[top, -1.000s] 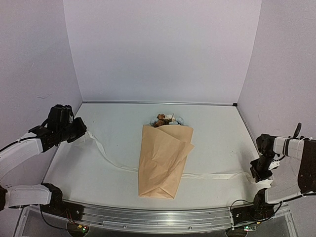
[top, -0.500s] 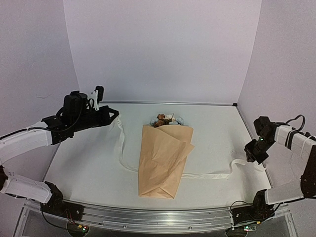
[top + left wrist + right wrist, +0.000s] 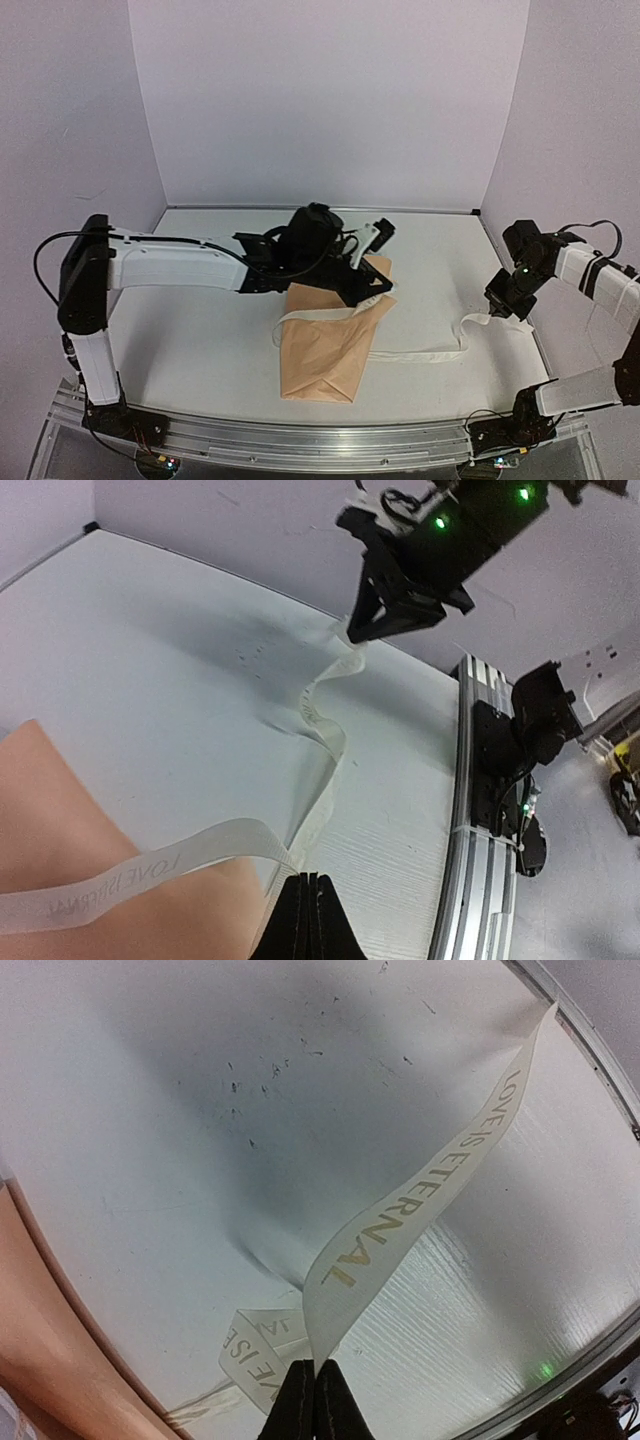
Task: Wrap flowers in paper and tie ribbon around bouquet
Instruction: Cross the ribbon over the folded bouquet.
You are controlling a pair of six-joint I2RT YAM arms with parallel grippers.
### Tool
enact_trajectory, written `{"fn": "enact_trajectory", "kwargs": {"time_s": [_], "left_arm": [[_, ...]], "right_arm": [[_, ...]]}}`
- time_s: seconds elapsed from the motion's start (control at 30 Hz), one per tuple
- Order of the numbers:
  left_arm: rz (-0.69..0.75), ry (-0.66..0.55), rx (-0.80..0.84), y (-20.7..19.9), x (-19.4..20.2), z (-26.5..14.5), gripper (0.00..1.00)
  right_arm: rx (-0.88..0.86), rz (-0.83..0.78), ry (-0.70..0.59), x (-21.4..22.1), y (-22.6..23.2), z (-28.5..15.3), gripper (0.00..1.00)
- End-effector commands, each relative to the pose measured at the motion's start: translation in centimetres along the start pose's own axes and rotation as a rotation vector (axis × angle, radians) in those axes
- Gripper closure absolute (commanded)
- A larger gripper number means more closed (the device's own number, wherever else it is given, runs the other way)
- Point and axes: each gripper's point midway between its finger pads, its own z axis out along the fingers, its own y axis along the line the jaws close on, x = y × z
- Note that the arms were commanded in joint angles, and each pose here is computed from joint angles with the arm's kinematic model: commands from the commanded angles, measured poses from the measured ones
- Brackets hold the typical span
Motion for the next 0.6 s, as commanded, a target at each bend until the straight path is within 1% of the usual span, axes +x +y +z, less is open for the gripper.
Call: {"fn": "enact_trajectory", "kwargs": {"time_s": [0.0, 0.03, 0.07, 0.1, 0.2, 0.27, 0.33, 0.47, 0.57], "left_arm": [[0.102, 0.107, 0.115, -2.6, 2.0, 4.3, 1.00], [0.095, 0.142, 0.128, -2.3, 3.3, 5.6, 1.00], [0.097, 0.153, 0.138, -2.2, 3.5, 6.4, 1.00], [0.093, 0.180, 0.141, -1.9, 4.5, 7.3, 1.00], [0.106, 0.196, 0.169, -2.0, 4.8, 8.7, 1.00], [0.117, 0.227, 0.191, -2.3, 5.5, 9.6, 1.00], [0.164, 0.243, 0.203, -2.9, 5.9, 10.1, 1.00], [0.237, 0.232, 0.224, -4.7, 5.8, 10.4, 1.00], [0.279, 0.212, 0.249, -5.8, 5.1, 10.3, 1.00]], "right_arm": [[0.002, -0.042, -0.010, 0.1, -0.3, -1.6, 1.00], [0.003, -0.044, -0.006, 0.2, -0.3, -1.7, 1.00], [0.002, -0.045, -0.005, 0.2, -0.3, -1.8, 1.00], [0.001, -0.046, -0.005, 0.3, -0.4, -1.9, 1.00], [0.012, -0.067, -0.011, 0.1, -0.5, -2.6, 1.00], [0.022, -0.090, -0.021, -0.2, -0.5, -3.0, 1.00], [0.035, -0.116, -0.031, -0.9, -0.1, -3.2, 1.00], [0.025, -0.158, -0.013, -2.1, 2.2, -3.3, 1.00], [-0.021, -0.161, 0.032, -2.9, 5.2, -3.3, 1.00]]}}
